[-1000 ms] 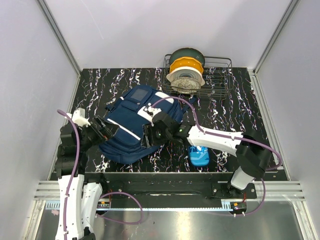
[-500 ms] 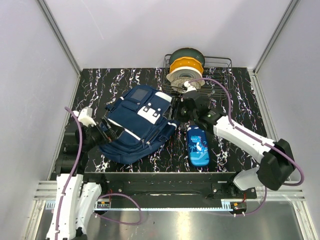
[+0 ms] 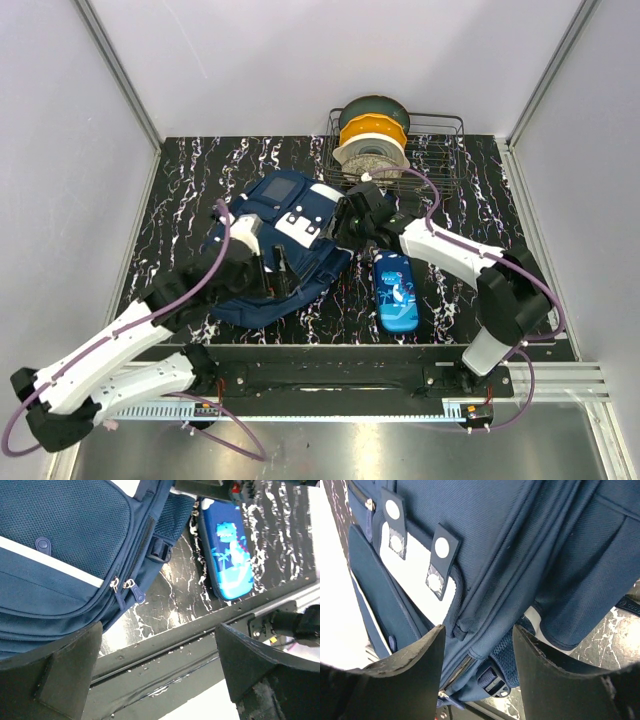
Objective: Pack the student bag
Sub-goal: Unzip the student bag at the center of the board.
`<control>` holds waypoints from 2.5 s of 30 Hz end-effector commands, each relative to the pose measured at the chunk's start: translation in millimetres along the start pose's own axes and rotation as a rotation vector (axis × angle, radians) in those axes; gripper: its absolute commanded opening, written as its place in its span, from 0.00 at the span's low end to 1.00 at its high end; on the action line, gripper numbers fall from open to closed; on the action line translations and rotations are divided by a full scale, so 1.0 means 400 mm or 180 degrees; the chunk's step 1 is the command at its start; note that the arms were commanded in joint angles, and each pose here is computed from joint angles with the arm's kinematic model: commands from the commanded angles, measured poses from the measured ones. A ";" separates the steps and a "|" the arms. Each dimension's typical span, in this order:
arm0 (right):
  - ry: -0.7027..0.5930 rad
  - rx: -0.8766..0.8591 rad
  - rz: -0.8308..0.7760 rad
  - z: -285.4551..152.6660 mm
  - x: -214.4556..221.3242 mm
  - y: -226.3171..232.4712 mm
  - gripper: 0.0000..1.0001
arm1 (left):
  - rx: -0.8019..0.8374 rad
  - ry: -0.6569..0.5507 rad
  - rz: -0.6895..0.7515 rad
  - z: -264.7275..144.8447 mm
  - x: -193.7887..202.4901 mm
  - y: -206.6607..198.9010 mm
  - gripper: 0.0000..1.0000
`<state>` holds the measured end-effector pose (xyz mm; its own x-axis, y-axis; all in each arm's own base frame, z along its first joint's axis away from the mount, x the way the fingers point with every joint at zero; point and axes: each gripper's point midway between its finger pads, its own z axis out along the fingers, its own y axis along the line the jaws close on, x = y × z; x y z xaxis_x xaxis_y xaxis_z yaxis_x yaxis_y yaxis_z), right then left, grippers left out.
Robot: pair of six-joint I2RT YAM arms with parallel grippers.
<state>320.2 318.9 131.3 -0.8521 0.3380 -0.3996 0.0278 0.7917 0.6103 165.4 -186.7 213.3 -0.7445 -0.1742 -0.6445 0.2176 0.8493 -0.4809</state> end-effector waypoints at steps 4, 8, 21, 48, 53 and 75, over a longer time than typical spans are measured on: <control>-0.0364 0.0056 0.0381 0.022 -0.076 0.022 0.62 | -0.0210 -0.0195 -0.0110 0.031 -0.031 -0.032 0.99; -0.0286 0.0097 0.0509 0.060 -0.071 0.009 0.62 | -0.0084 -0.0174 -0.0145 0.044 -0.028 -0.055 0.99; -0.0208 -0.0010 0.0519 0.082 -0.050 0.005 0.00 | 0.0110 0.0211 0.0023 0.106 0.058 -0.132 0.99; -0.0254 -0.0234 0.0364 0.011 -0.041 0.018 0.00 | -0.0229 0.0138 -0.0444 0.229 0.130 -0.116 0.83; -0.0232 -0.0225 0.0362 0.016 -0.035 0.014 0.00 | -0.0183 0.0117 -0.0402 0.240 0.124 -0.133 0.83; -0.0239 -0.0190 0.0336 0.016 -0.034 0.007 0.00 | -0.0765 0.0059 -0.0378 0.253 0.163 -0.019 0.77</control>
<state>338.7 322.6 116.1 -0.8089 0.4764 -0.3445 0.1334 0.7194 0.6816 170.4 -263.7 101.8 -0.8131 -0.2087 -0.5435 0.0169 0.9247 -0.3804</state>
